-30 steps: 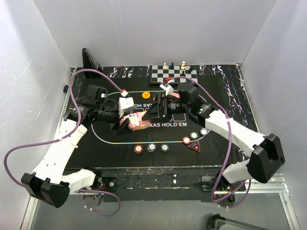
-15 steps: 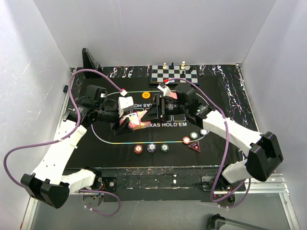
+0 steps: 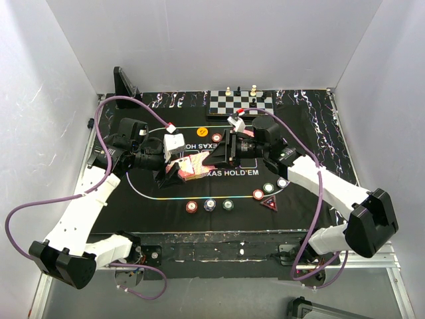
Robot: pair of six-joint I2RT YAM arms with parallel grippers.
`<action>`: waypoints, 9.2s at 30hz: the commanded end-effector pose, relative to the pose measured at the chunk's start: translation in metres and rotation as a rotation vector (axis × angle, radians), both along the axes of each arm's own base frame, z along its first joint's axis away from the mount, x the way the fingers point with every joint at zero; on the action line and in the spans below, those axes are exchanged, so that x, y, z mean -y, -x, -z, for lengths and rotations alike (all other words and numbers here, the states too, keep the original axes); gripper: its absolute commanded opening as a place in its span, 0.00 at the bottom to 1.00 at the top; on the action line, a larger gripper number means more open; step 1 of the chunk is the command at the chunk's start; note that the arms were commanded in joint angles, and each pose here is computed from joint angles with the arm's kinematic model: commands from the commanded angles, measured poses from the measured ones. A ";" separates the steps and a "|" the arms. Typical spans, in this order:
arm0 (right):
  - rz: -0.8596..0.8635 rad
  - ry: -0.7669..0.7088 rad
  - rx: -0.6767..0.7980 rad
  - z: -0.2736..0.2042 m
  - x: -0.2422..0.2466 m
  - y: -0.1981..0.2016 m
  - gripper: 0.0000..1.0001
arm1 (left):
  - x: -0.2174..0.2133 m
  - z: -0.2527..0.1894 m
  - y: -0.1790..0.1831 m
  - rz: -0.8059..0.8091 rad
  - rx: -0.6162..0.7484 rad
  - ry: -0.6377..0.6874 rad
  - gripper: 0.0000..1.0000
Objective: Distribute texas hold em gaming equipment
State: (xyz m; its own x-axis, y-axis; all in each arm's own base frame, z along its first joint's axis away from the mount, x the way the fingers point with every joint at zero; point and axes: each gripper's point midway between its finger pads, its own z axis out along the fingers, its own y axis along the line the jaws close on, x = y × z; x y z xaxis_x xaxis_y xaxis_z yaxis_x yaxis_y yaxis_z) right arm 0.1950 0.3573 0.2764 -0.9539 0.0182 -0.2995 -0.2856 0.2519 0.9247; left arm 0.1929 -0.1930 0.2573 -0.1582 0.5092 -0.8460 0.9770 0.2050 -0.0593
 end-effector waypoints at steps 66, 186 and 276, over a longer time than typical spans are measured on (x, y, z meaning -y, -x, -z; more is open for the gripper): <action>0.432 0.748 -0.155 0.233 0.165 -0.076 0.34 | 0.006 -0.023 0.008 0.048 0.066 0.080 0.00; 0.168 -0.053 0.069 -0.052 0.078 -0.062 0.01 | 0.007 -0.028 0.015 0.047 0.083 0.113 0.00; -0.108 -0.093 0.153 -0.049 -0.014 0.015 0.91 | 0.013 -0.039 0.002 0.021 0.093 0.143 0.00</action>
